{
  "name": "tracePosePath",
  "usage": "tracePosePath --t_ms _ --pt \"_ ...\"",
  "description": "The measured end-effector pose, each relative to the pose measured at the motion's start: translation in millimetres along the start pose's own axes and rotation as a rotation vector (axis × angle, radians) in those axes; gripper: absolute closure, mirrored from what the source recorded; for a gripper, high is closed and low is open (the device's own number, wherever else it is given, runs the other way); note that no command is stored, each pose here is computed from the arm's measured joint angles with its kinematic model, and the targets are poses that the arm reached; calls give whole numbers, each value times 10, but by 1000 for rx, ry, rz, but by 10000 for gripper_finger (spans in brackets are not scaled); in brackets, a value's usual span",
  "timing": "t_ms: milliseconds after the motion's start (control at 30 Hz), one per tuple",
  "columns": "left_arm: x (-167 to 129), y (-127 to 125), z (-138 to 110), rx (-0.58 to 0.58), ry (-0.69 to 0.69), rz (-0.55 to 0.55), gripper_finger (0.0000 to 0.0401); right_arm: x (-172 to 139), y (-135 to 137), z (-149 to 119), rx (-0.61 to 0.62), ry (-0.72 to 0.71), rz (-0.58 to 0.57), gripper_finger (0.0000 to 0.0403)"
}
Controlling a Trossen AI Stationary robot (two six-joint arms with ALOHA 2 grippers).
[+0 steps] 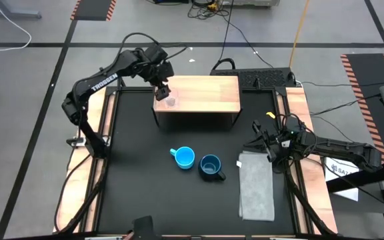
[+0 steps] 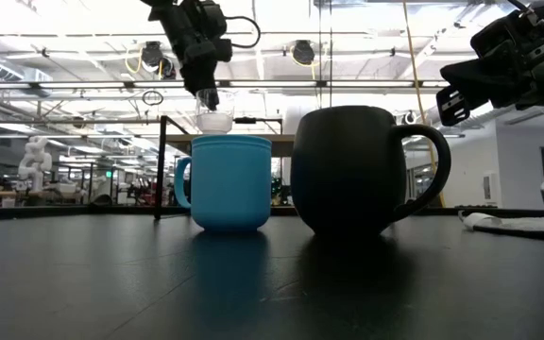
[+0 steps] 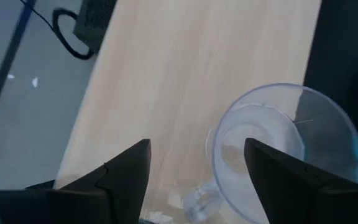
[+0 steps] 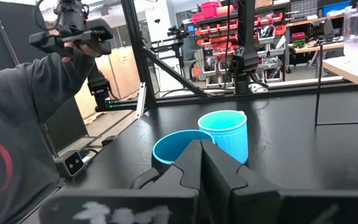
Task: Stack small to large cups/mugs on shelf
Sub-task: Put the light blue mug on the shelf
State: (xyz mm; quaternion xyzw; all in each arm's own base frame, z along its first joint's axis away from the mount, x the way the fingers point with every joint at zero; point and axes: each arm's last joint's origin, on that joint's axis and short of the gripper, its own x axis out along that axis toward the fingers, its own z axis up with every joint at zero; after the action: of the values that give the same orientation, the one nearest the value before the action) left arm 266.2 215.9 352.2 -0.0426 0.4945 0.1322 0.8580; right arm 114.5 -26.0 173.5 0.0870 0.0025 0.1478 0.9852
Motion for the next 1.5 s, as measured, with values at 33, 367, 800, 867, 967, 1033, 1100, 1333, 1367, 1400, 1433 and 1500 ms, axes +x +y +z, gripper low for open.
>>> tracePosePath --t_ms 33,367,800,867,967,1033,1100,1333,1367,1400,1433,1500 --pt "-44 -8 -2 6 -12 4 139 0 0 0 0 0 0 403" --pt "-703 -156 -116 12 -172 54 139 0 0 0 0 0 0 403" --pt "-1497 -484 -488 -10 -304 86 139 0 0 -1 4 0 0 403" --pt "-1571 -531 -571 -14 -289 83 139 0 0 -1 4 0 0 403" --pt "-1712 -596 -663 -16 -323 90 139 0 0 -1 4 1 0 403" --pt "-1811 -635 -703 -13 -374 89 139 0 0 0 4 0 0 403" --pt "-1896 -675 -762 -10 -399 96 139 0 0 0 3 0 0 403" --pt "-2136 -847 -1079 -43 -463 117 139 0 -1 -1 8 1 0 403" --pt "-2146 -872 -1136 -50 -467 118 139 0 0 -1 8 1 0 403" --pt "-2149 -896 -1198 -60 -468 125 139 0 0 -1 8 1 0 403" --pt "-2147 -918 -1264 -77 -466 135 139 0 0 -1 7 1 0 403" --pt "-2127 -957 -1387 -106 -460 154 139 0 0 -1 8 1 0 403"
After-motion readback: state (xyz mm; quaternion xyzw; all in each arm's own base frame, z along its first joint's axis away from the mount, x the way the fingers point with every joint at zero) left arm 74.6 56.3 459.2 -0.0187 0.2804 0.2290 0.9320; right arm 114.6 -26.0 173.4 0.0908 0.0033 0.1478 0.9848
